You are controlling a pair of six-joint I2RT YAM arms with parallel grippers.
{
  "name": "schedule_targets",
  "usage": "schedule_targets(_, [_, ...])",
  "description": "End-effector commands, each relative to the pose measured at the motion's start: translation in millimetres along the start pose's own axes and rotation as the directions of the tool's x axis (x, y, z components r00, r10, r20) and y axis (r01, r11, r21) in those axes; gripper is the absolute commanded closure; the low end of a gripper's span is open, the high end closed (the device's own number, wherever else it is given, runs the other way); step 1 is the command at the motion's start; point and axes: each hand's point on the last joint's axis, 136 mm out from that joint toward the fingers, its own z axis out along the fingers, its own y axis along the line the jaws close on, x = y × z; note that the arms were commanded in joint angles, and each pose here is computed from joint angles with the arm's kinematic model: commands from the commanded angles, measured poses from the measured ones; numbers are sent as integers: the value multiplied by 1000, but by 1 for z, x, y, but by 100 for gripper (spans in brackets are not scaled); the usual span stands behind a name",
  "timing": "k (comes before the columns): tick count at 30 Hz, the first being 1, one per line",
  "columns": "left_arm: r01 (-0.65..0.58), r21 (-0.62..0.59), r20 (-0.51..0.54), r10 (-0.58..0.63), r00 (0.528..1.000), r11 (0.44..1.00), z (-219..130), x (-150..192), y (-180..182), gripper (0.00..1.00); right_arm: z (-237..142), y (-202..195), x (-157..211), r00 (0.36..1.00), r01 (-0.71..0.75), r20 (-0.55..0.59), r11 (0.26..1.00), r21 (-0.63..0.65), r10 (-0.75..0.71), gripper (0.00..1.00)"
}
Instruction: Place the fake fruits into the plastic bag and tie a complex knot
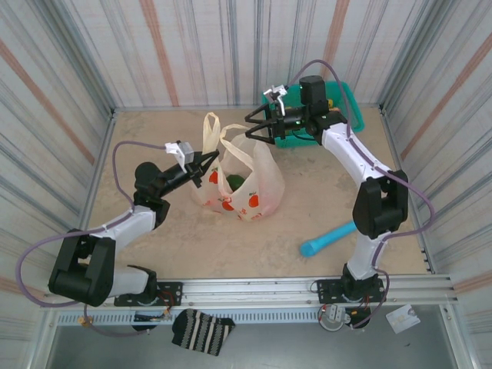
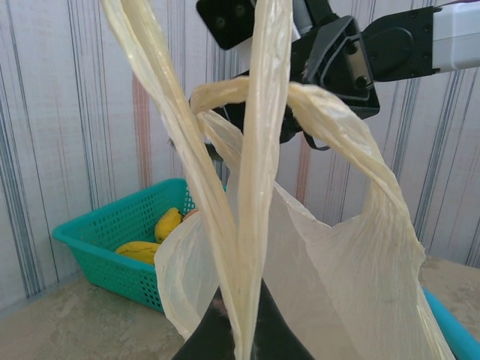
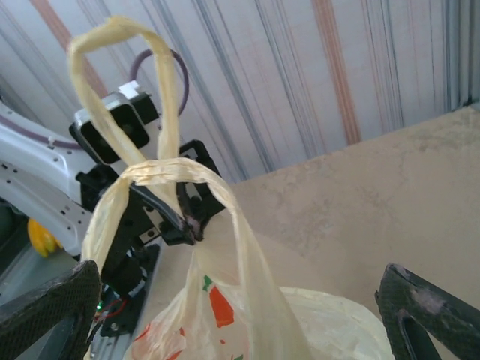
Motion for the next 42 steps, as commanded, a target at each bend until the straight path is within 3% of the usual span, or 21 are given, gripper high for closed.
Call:
schedule_targets(1, [-36,42,36,34,999,998,4,-14,-8,100,5,-10,11,989,-142,-36,990,-17,142,3])
schedule_targets(9, [-17,-16,17,17,1000,1000,6,-11,4,100,8,24,22,986,-163,-45,978,-129,159,2])
schedule_targets(18, [78,-33,22,-77,997,996,18,-13,17,100,0,35,34,1000,-17,-4,1000,1,17,1])
schedule_targets(28, [77,-60,-23,-78,997,995,19,-7,23,100,-19,41,29,998,-17,65,999,28,15,2])
schedule_targets(33, [50,25,-17,-49,999,998,22,-16,2,100,-16,22,32,999,15,48,987,162,-24,8])
schedule_targets(36, [46,11,-31,-46,998,999,23,-16,-1,100,-21,16,28,995,81,38,959,272,-95,6])
schedule_targets(38, [52,-6,-44,-52,998,999,24,-13,2,100,-26,21,21,981,167,37,919,357,-192,0])
schedule_targets(42, [68,-31,-47,-69,996,997,28,-13,9,100,-36,36,12,943,282,20,832,477,-332,1])
